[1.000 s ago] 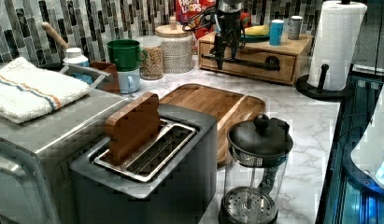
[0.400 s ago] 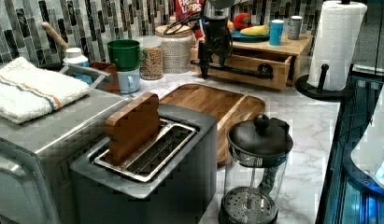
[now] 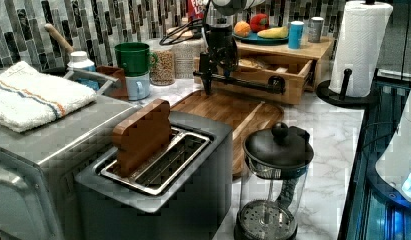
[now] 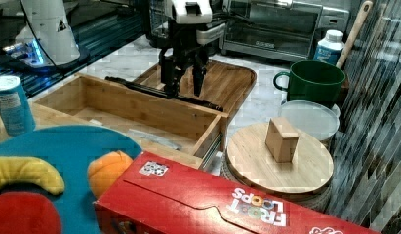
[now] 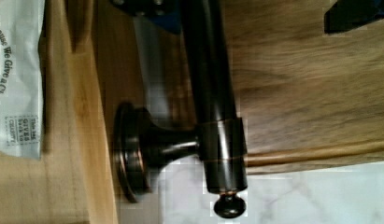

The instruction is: Open the drawer.

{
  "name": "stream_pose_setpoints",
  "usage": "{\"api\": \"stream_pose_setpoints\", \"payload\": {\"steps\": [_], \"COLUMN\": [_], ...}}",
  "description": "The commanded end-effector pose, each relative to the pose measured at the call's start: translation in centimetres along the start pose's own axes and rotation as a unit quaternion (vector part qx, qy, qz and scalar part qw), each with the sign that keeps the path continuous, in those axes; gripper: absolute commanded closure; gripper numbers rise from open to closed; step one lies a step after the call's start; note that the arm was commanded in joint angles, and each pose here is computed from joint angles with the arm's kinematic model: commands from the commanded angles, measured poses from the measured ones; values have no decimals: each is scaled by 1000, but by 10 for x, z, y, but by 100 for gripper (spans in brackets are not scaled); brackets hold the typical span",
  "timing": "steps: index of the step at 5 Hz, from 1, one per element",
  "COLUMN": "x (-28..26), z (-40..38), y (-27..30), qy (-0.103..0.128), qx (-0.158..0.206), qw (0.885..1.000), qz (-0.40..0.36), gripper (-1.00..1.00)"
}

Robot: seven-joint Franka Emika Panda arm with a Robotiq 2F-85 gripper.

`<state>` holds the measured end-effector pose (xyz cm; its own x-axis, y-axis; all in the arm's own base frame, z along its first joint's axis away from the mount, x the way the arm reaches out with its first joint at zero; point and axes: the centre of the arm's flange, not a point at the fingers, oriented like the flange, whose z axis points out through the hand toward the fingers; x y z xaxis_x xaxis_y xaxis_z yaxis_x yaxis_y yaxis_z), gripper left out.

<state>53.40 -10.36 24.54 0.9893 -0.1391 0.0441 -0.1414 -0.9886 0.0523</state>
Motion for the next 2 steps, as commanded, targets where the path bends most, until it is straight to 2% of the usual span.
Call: {"api": "stream_pose_setpoints", "payload": {"steps": [1,2], "x": [-33,-34], "z": [-11,-14], "y": [-129,-133], "qy": [-35,-30], "qx": [31,42], "qw": [999,998], "qz": [-22,-25], "gripper": [-100,-100]}}
